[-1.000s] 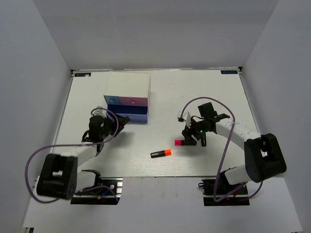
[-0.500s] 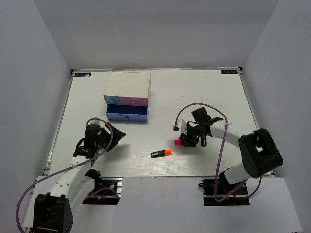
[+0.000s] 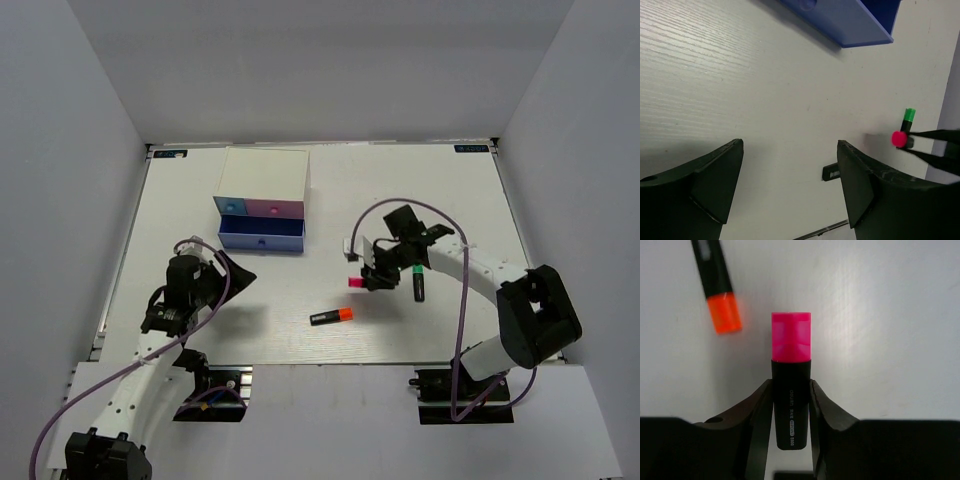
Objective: Sort the stationery into containers
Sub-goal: Pick up the pen from the center of the board, then place the pen in the drawer.
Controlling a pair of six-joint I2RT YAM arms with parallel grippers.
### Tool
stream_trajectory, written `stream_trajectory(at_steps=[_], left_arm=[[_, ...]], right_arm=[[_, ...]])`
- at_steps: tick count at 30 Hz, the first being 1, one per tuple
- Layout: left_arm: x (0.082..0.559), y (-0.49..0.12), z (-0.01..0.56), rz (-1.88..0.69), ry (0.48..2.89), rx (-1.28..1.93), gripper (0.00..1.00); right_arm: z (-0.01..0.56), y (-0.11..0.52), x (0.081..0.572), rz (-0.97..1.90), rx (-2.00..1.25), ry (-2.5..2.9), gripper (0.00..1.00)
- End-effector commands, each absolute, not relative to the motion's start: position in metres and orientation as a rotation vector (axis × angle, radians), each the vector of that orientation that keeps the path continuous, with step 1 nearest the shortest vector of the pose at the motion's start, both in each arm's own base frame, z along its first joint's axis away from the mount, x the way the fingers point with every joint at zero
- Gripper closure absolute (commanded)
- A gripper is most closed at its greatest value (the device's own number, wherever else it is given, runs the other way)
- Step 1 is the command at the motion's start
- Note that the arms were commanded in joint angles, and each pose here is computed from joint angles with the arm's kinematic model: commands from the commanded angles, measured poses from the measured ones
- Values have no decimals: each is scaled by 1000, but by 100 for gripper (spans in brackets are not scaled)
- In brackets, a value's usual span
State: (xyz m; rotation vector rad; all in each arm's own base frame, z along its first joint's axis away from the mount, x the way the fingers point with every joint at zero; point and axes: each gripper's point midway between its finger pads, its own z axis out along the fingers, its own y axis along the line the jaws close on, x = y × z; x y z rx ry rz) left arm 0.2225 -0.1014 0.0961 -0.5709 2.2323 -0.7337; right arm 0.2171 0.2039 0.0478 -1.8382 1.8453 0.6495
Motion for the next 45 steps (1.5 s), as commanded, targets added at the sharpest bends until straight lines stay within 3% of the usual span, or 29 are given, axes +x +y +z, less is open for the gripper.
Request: stream_trajectory(at_steps=[1,9,17,36,39,42,45], left_arm=[[221,-104,105,-743,2220,-510,15],[218,-103,109,-755,2197,-511,15],[216,-103,116,-761,2174,-501,15],[216,-109,121,-799,2175,-465,15],[216,-109,121,-799,2175,-465,15],[215,-109,126,-801,2167,-462,15],[216,-111,130,-816,2161,-451,15]], right_arm=[[132,254,247,700,-1777,1595,100],[211,361,286,750,-1650,1419,100],[202,435,316,718,-1555,1446,100],[161,459,363,459,-1537,1424,97],[150,460,366,441,-1555,1413,93],[147,463,371,425,-1552,1407,83],[145,460,373,409,-1551,1420,60]])
